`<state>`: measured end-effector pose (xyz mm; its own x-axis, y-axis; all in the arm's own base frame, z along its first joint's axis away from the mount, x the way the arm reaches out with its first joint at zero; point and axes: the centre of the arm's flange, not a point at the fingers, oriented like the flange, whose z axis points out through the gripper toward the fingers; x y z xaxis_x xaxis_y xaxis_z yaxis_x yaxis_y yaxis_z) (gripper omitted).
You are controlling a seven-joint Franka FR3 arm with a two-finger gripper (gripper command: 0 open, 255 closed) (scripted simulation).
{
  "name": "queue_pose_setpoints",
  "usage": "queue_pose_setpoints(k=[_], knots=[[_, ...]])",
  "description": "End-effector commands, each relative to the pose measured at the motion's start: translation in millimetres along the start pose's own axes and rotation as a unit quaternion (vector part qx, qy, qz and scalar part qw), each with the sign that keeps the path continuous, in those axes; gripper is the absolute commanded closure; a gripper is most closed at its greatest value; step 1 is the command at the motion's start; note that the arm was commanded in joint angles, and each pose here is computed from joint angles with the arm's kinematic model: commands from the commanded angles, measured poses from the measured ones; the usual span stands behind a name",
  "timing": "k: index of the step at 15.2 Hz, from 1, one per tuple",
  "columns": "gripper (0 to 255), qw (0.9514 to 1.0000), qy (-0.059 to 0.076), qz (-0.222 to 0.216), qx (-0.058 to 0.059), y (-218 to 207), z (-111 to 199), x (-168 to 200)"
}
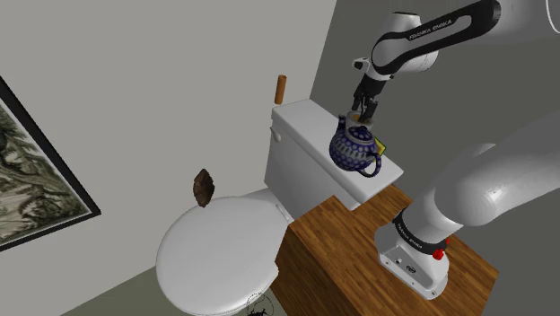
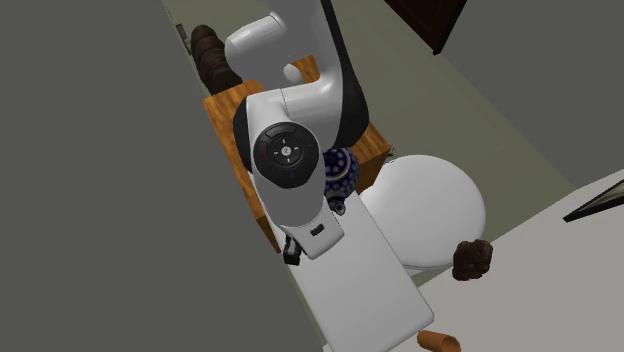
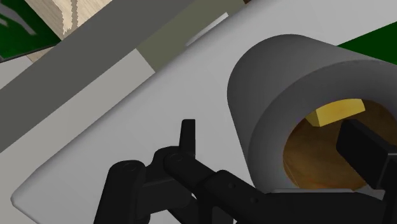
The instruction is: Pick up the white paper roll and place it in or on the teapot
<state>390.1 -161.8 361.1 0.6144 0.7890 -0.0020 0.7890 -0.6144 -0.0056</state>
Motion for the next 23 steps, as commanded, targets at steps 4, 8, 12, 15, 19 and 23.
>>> queue_pose_setpoints(k=[4,8,12,15,19,23], knots=[[255,1.0,0.0,0.0,0.0,0,0,0],[255,1.0,0.0,0.0,0.0,0,0,0],[255,1.0,0.0,0.0,0.0,0,-5,0],[255,1.0,0.0,0.0,0.0,0,-21,0],[255,1.0,0.0,0.0,0.0,0,-42,0],[255,1.0,0.0,0.0,0.0,0,-63,0]])
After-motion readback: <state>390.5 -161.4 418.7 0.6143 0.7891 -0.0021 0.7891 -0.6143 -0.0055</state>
